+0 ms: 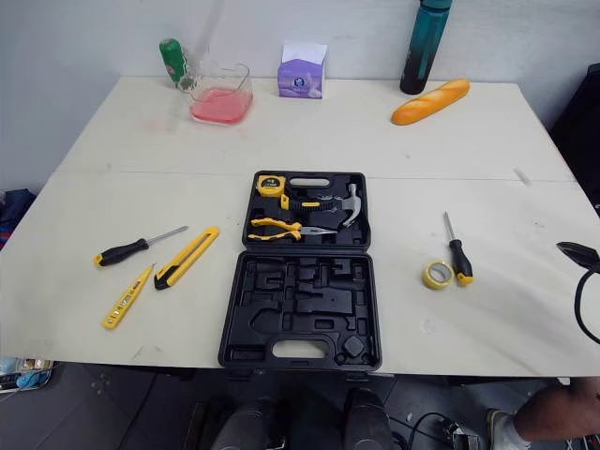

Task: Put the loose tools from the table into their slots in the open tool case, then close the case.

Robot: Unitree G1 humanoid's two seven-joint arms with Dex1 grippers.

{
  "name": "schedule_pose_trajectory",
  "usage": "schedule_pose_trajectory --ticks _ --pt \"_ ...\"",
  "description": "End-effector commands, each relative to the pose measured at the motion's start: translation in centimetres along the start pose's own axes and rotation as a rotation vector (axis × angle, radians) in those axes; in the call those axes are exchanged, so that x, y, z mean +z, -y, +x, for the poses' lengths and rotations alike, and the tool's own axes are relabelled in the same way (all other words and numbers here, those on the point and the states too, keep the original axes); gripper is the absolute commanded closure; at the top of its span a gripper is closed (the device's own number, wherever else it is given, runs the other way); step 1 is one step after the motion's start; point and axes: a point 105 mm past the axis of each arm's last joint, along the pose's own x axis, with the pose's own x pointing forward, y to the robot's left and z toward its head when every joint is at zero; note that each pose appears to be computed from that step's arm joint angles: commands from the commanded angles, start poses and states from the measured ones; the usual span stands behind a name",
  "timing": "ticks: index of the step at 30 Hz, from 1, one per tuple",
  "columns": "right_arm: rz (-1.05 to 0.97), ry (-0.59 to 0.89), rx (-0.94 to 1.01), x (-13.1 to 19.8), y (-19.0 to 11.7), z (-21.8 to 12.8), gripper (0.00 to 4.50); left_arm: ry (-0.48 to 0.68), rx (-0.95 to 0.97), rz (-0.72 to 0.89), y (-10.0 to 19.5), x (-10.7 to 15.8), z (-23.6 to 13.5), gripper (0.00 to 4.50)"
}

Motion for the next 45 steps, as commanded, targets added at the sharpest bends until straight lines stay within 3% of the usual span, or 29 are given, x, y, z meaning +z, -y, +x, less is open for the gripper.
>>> schedule_pose_trajectory --ticks 1,7,15,19,27,34,45 --pt "-0.035 -0.022 -0.08 0.2 1.7 -1.3 0.0 0.011 0.097 0.004 -2.1 0.3 -1.8 0.06" --pt "-0.022 -0.059 -0.071 -0.8 1.1 -0.7 0.0 0.053 0.072 0.004 -1.5 0.9 -1.1 0.06" --pt "0.022 0.153 0.09 1.4 -2.1 1.7 0.0 0.09 -0.037 0.023 0.1 2.8 0.0 0.06" --pt "0.116 0.401 0.211 4.8 -4.5 2.7 0.0 0.122 -0.175 0.029 2.3 4.5 0.7 0.06" --pt "0.137 0.788 0.55 13.6 -12.4 3.7 0.0 -0.012 -0.501 0.113 7.7 5.6 2.9 0.06" --pt "0.106 0.921 0.733 16.7 -17.5 2.4 0.0 -0.035 -0.524 0.13 9.7 5.7 5.9 0.06" --pt "0.147 0.99 0.836 17.3 -20.4 1.3 0.0 -0.027 -0.608 0.121 12.7 6.7 11.8 0.06"
